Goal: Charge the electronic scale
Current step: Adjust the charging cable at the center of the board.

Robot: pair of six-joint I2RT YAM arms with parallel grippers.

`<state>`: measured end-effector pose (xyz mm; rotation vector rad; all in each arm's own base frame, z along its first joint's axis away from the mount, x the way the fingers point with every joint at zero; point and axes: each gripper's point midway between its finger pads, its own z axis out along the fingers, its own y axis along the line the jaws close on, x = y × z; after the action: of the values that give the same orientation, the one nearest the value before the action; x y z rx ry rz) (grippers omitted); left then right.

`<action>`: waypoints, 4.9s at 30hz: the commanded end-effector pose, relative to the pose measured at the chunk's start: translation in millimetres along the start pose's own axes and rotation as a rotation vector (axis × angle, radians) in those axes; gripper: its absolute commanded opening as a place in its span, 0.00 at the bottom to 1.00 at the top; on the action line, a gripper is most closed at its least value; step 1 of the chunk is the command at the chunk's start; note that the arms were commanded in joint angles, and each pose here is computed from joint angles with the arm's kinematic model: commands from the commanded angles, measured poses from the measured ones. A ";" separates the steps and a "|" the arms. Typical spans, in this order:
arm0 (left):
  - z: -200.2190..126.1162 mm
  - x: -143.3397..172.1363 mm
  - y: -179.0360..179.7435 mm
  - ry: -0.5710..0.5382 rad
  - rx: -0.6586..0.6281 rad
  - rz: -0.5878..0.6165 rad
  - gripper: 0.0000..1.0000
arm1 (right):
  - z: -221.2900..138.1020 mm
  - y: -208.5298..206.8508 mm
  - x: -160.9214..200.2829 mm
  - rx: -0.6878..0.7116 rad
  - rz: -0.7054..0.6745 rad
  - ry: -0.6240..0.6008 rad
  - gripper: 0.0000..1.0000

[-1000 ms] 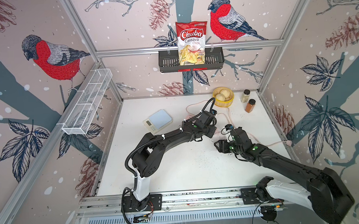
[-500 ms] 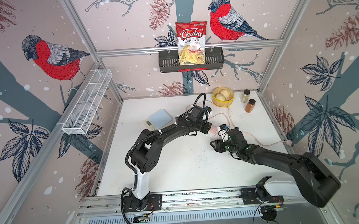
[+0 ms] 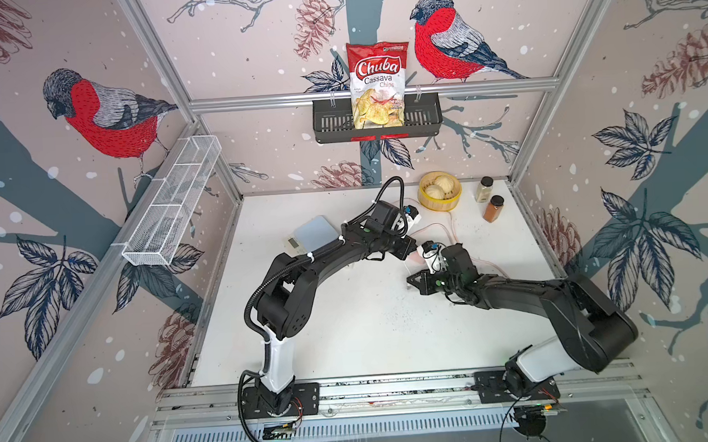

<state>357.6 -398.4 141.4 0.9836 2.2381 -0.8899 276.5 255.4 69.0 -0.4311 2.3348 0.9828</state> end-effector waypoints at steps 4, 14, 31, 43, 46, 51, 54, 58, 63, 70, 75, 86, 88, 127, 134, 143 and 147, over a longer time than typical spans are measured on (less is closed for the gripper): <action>-22.8 -12.4 -5.6 -0.029 0.032 0.041 0.00 | -13.3 19.9 -38.9 -0.044 0.025 -0.137 0.00; -129.3 -46.0 -7.5 -0.440 -0.178 0.164 0.58 | -52.2 2.5 -69.7 0.051 0.520 -0.374 0.00; -142.0 -9.6 -81.3 -0.640 0.169 0.232 0.52 | -107.3 73.6 -118.8 -0.182 0.757 -0.522 0.00; -125.3 -28.4 -80.2 -0.656 0.229 0.197 0.39 | -115.7 83.7 -119.6 -0.218 0.776 -0.530 0.00; -121.8 -31.3 -80.3 -0.655 0.245 0.184 0.34 | -115.8 86.2 -120.3 -0.227 0.776 -0.529 0.00; -113.6 -32.8 -82.1 -0.634 0.274 0.167 0.24 | -117.1 90.8 -121.2 -0.246 0.777 -0.527 0.00; -110.6 -31.8 -83.4 -0.622 0.285 0.159 0.15 | -117.9 91.4 -121.3 -0.247 0.777 -0.529 0.00; -109.5 -30.2 -84.3 -0.607 0.293 0.153 0.00 | -119.2 91.3 -120.6 -0.250 0.780 -0.536 0.00; -115.4 -30.3 -82.1 -0.571 0.271 0.160 0.00 | -126.7 90.2 -122.7 -0.233 0.744 -0.557 0.56; -138.5 -23.6 -61.6 -0.447 0.320 0.072 0.00 | -192.2 48.6 -126.5 0.009 0.564 -0.765 0.68; -151.6 -24.9 -64.1 -0.384 0.368 0.042 0.00 | -218.8 59.5 -140.3 0.227 0.065 -0.818 0.60; -172.5 -20.1 -72.1 -0.297 0.407 0.002 0.00 | -141.6 100.0 -120.2 0.541 -0.844 -0.545 0.64; -174.1 -18.0 -74.2 -0.287 0.416 -0.003 0.00 | -136.3 106.6 -118.1 0.545 -0.921 -0.543 0.64; -206.3 8.8 -104.4 -0.312 0.424 0.319 0.00 | -126.7 168.4 -86.1 0.244 -1.327 -0.555 0.47; -199.5 11.7 -102.4 -0.237 0.477 0.220 0.00 | -101.0 165.8 -94.7 0.313 -1.435 -0.507 0.28; -206.9 8.6 -92.1 -0.260 0.391 0.270 0.38 | -106.7 189.7 -106.4 0.147 -1.332 -0.516 0.00; -238.1 -8.6 -86.9 -0.470 0.179 0.489 0.54 | -114.2 177.0 -106.4 -0.058 -1.159 -0.435 0.00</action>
<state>232.8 -279.8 305.8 1.2005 1.6560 -1.2092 250.4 295.2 302.9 -1.2116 1.2197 0.1699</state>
